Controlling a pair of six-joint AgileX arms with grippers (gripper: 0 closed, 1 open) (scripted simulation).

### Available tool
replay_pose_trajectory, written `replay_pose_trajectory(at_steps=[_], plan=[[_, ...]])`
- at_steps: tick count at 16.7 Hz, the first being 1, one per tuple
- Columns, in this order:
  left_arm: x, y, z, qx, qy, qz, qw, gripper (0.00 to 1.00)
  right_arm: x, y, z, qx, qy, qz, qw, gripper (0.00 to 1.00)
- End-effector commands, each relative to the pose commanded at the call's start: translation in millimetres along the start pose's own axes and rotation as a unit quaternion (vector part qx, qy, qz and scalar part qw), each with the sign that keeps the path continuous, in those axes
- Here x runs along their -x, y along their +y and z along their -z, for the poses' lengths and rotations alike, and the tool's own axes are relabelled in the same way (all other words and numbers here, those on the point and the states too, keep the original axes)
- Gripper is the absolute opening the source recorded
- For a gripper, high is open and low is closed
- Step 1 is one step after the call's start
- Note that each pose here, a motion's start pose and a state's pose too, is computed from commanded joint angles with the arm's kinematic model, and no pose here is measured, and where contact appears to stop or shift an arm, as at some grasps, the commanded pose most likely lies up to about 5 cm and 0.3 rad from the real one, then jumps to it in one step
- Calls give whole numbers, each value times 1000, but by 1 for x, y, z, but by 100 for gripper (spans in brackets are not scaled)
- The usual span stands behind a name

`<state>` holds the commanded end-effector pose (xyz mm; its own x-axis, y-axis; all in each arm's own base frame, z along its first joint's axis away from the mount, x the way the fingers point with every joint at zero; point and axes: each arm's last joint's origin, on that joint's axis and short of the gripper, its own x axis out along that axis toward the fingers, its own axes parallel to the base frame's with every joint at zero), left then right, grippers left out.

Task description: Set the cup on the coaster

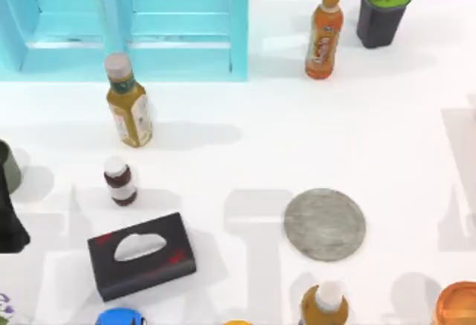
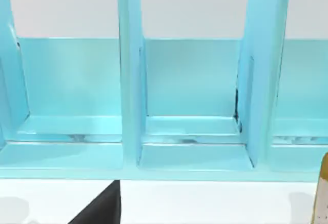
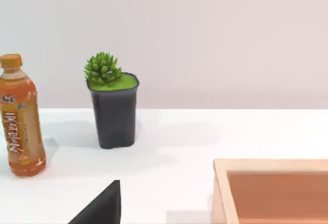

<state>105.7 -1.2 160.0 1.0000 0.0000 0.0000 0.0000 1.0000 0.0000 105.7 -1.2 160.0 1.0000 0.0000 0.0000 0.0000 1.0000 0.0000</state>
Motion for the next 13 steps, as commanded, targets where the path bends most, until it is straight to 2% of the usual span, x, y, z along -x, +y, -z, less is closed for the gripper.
replay_pose_trajectory(at_steps=[3, 6, 10, 13], plan=[[0, 0, -2, -4, 3, -1, 1000, 100, 0, 0, 0, 0, 0, 0, 1000, 100], [-1, 1, -18, -46, 32, -1, 998, 100, 0, 0, 0, 0, 0, 0, 1000, 100], [-10, 4, -63, -160, 115, 17, 980, 100, 0, 0, 0, 0, 0, 0, 1000, 100], [-32, 6, -95, -264, 195, 52, 943, 100, 0, 0, 0, 0, 0, 0, 1000, 100]])
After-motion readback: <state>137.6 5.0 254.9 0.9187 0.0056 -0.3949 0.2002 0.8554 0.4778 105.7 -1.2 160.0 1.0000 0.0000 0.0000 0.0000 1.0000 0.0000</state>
